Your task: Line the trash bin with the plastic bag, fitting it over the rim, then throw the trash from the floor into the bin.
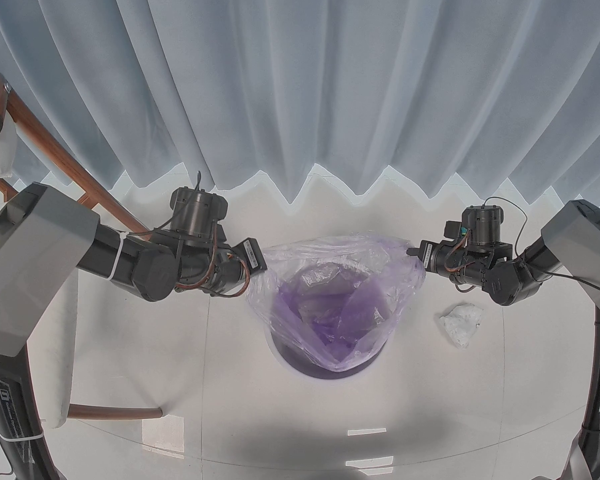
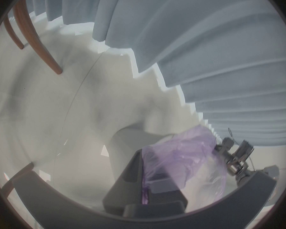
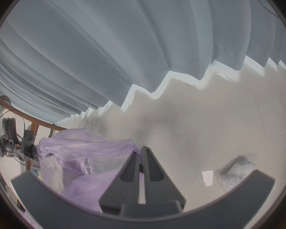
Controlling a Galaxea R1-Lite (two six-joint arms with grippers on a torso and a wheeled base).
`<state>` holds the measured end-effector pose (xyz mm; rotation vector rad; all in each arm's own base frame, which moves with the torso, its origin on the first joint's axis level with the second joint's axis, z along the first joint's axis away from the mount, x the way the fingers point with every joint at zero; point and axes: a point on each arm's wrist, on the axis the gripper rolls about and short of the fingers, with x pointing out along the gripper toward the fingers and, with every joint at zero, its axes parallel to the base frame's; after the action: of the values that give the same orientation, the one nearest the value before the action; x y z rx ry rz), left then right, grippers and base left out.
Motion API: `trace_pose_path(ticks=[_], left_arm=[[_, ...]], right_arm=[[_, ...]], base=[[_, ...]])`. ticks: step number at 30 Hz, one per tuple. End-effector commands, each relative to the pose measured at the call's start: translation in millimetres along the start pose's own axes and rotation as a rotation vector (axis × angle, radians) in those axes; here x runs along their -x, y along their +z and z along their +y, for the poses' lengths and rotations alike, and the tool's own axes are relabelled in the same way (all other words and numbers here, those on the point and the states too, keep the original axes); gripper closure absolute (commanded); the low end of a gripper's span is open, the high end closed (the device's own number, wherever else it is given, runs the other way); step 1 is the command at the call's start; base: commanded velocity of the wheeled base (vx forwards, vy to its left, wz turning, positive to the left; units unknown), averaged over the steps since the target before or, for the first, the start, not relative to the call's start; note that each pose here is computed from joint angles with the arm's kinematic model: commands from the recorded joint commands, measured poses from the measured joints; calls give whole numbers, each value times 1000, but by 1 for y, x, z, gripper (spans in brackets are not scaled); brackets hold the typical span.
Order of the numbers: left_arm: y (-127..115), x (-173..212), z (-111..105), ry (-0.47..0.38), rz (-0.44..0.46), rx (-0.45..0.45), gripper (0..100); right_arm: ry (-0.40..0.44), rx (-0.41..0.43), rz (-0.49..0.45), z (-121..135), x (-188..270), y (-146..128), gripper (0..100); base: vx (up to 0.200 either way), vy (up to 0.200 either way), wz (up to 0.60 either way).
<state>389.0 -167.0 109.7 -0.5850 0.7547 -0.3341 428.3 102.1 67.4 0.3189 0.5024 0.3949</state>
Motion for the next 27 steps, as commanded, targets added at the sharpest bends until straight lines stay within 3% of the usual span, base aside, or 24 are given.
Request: trace_pose_path(ticks=[1, 5, 11, 18, 27], left_arm=[[15, -14, 5, -3, -38, 35, 100], [19, -21, 9, 3, -48, 42, 100], [15, -32, 24, 88, -44, 58, 100], [14, -33, 29, 107, -33, 67, 100], [-13, -13, 35, 241, 153, 94, 100]], right_arm=[[17, 18, -14, -2, -17, 2, 100], [19, 21, -26, -5, -29, 2, 100], [4, 13, 6, -11, -40, -5, 100], [-3, 10, 21, -13, -42, -10, 100], [-2, 19, 80, -21, -20, -21, 100]], base=[[0, 0, 0], [0, 0, 0], [0, 0, 0], [0, 0, 0], [0, 0, 0]])
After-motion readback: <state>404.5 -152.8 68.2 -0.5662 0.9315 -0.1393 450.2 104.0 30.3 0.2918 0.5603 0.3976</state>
